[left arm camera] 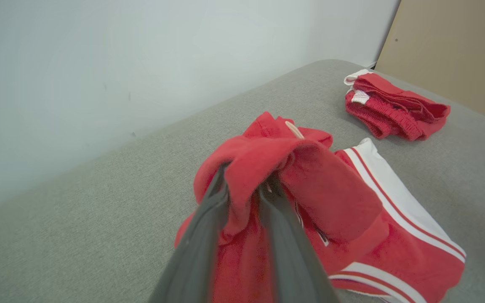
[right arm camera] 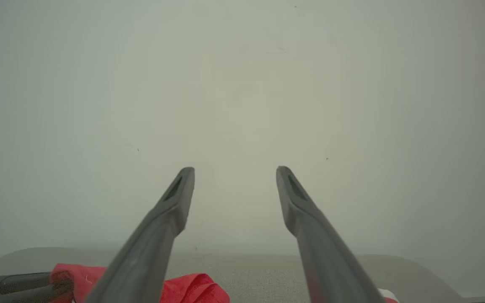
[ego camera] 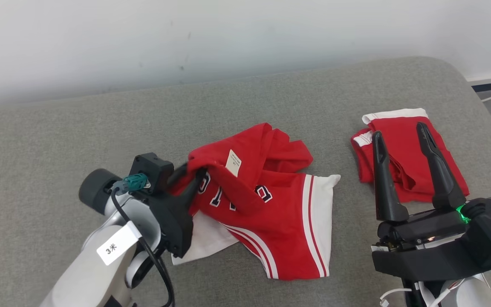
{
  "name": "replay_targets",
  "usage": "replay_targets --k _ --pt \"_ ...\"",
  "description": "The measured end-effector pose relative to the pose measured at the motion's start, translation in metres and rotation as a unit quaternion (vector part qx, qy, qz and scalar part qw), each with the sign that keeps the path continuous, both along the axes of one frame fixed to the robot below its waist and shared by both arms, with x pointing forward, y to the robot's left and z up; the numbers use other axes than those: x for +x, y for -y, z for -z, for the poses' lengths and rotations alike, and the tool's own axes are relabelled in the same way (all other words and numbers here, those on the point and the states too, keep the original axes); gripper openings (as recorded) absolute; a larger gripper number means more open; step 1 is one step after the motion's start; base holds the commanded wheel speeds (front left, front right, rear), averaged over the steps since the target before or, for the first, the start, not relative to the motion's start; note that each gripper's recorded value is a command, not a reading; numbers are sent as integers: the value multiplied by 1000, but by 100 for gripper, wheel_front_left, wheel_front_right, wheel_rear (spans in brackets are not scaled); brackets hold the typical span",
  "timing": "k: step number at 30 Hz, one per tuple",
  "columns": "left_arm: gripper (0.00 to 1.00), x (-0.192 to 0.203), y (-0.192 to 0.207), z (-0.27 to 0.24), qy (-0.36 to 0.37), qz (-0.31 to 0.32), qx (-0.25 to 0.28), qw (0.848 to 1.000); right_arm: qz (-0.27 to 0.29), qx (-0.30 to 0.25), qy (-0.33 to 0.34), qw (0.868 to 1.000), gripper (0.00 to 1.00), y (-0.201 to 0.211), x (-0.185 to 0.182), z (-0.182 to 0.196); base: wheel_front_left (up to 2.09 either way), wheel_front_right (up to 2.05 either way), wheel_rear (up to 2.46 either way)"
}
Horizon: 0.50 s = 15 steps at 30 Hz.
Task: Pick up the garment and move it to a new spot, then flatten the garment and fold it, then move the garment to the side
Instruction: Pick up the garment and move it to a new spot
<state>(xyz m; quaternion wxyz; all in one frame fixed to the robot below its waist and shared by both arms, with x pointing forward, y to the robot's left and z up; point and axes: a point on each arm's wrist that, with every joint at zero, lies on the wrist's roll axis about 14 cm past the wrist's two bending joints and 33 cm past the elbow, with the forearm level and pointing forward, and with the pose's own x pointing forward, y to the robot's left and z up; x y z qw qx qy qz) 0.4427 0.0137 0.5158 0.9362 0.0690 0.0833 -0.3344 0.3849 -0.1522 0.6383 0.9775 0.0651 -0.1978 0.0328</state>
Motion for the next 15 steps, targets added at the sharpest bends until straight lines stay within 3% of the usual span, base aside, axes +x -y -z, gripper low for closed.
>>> replay_targets --k 2,15 --pt "100 2 -15 11 -4 -13 29 999 -5 0 -1 1000 100 -3 2 1 0 0 0" --pt "100 -6 -57 33 -22 -59 58 996 -21 -1 -3 1000 100 -14 2 2 0 0 0"
